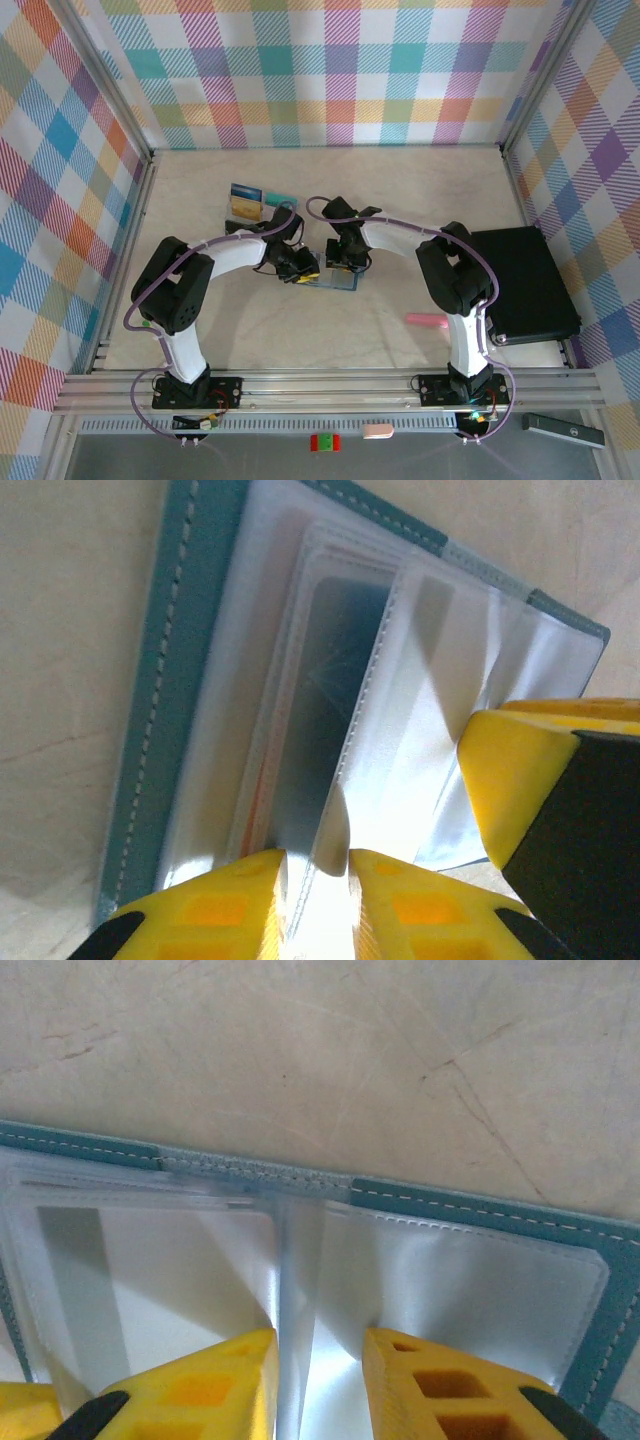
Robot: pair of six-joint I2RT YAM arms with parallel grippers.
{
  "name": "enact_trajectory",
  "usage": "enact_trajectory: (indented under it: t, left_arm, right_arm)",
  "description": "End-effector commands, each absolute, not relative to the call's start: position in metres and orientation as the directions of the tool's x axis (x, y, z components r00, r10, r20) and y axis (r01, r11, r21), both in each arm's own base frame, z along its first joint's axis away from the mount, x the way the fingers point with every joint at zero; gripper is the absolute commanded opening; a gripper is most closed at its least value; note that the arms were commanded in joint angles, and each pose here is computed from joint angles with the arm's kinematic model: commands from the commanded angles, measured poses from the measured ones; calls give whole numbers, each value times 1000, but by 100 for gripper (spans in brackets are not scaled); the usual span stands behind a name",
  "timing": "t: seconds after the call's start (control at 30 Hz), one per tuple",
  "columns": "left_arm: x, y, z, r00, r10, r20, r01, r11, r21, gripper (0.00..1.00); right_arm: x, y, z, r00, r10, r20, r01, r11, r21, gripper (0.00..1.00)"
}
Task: Take the credit cards out of the card holder
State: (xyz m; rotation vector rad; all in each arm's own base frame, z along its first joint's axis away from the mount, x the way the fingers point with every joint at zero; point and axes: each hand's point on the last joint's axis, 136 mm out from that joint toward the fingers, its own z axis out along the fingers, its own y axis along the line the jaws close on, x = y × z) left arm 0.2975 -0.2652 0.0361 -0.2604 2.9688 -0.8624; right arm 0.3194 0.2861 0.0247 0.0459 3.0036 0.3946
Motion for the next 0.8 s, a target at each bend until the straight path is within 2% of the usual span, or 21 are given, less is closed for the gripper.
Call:
enact_trajectory:
  t: [0.0,0.23,0.43,0.77]
  left_arm:
    - [296,-269,42,-989,-146,11,-130,839,-528,23]
    - [299,-265,46,-989,-148,-13,-121,853,-508,21]
    - [300,-268,49,-989,-149,-16,-118,843,-524,16]
    - [304,-280,65,-989,-143,-36,-94,799,-593,17]
  right_arm:
    - [308,272,9,-997,39,-62,25,977,213,29]
    - [311,272,14,-996,43,-73,26,974,226,29]
    - [315,280,30,-995,23,-100,-6,961,277,31]
    - [338,273,105,-959,59,-279,-60,915,399,40]
